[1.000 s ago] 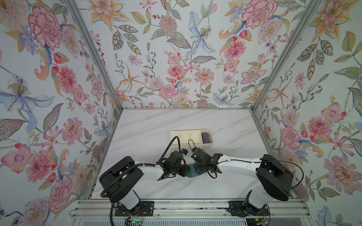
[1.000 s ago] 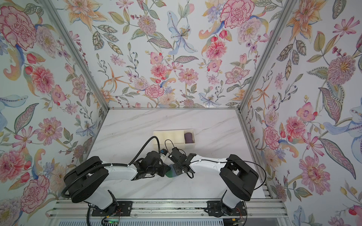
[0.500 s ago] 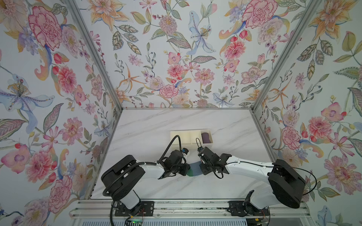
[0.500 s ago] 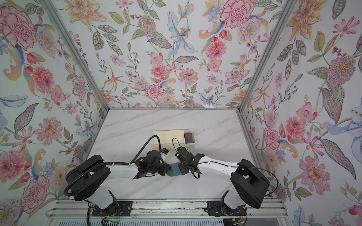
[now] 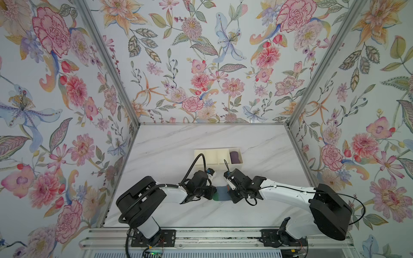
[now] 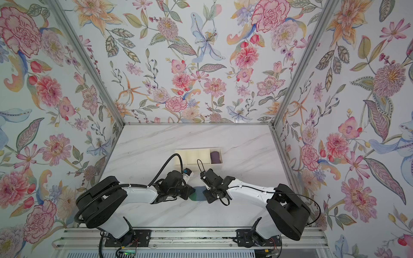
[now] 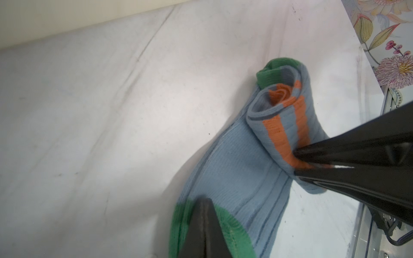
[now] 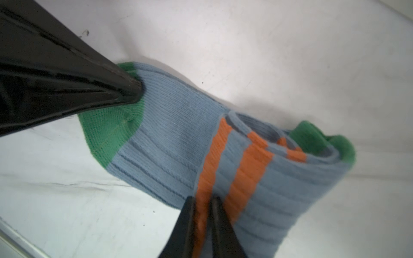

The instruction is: Roll the socks

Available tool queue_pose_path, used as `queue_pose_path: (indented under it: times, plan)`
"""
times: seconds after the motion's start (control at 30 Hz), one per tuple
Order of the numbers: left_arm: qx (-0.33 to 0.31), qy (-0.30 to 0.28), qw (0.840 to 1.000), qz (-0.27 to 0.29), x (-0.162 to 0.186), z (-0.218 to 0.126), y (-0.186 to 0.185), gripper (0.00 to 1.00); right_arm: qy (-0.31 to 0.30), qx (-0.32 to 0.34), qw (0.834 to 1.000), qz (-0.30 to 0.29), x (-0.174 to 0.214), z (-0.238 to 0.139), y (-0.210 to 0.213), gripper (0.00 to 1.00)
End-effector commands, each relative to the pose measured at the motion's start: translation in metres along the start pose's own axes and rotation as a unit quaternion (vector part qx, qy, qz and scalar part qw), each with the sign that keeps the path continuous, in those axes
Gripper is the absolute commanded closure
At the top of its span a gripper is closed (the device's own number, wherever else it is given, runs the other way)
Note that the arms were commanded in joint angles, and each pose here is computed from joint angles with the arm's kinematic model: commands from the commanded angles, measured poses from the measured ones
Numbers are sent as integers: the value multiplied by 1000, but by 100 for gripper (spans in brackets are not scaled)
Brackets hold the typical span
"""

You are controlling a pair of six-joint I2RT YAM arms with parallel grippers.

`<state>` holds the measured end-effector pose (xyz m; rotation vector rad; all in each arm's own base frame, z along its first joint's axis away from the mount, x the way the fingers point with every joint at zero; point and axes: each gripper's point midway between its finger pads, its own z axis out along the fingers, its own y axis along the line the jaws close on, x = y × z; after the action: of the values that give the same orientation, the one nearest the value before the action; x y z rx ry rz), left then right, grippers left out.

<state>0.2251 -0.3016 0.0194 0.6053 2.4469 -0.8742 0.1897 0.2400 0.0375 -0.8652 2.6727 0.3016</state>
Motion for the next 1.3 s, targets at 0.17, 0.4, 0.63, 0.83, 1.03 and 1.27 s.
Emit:
queue_pose_path:
  times: [0.17, 0.4, 0.63, 0.83, 1.03, 1.27]
  plan:
    - [-62, 99, 993, -25, 65, -1, 40, 100, 17, 25, 998, 46, -4, 12, -12, 81]
    - [-62, 104, 992, -28, 71, -4, 41, 100, 24, 56, 994, 88, -3, 20, -28, 82]
    - [-61, 110, 992, -33, 79, -6, 42, 100, 14, 113, 986, 119, -7, 18, -48, 82]
    - [-60, 114, 991, -36, 84, -8, 43, 100, 11, 142, 981, 135, -9, 19, -58, 82]
    - [-58, 119, 991, -36, 88, -8, 44, 100, -1, 157, 974, 163, -12, 16, -68, 82]
    - [-58, 120, 990, -35, 89, -7, 44, 100, -6, 136, 976, 170, -16, 23, -62, 81]
